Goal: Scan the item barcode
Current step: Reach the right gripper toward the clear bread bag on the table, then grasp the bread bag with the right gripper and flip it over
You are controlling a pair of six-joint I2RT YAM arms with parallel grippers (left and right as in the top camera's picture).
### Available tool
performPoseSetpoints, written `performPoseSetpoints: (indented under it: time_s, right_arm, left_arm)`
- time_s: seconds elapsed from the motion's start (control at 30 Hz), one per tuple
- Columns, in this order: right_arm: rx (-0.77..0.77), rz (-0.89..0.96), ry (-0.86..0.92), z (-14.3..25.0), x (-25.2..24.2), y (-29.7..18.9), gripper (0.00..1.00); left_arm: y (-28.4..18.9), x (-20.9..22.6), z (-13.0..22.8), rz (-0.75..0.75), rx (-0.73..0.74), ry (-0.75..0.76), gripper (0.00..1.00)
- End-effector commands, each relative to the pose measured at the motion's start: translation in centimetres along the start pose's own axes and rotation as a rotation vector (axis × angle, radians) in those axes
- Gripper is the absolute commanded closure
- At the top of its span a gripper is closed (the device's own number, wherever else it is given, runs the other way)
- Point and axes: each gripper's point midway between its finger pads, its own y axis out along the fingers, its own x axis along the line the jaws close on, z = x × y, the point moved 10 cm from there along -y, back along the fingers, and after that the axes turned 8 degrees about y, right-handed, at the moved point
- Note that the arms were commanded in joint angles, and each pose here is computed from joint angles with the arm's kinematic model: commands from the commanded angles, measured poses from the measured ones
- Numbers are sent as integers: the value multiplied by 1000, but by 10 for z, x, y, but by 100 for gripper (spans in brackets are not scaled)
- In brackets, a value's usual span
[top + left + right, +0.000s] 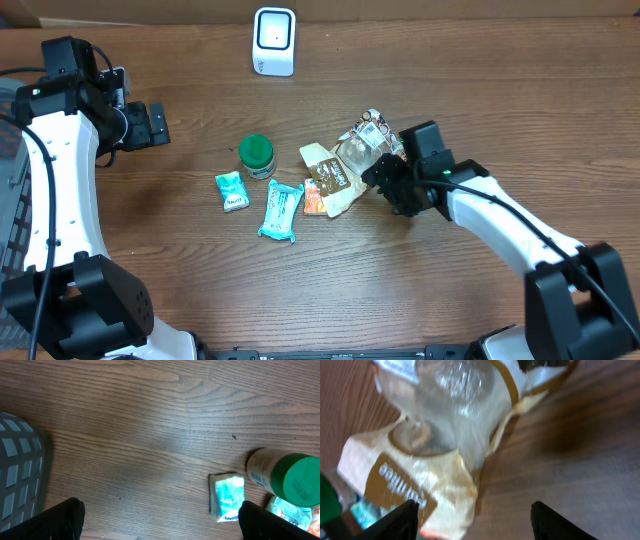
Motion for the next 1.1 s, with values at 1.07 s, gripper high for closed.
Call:
performPoseSetpoints:
  time_s: [1.07]
  right_arm:
    - [-48, -99, -95, -23, 15, 73, 66]
  left_arm:
    - [-2, 1, -3, -8, -11, 23, 0]
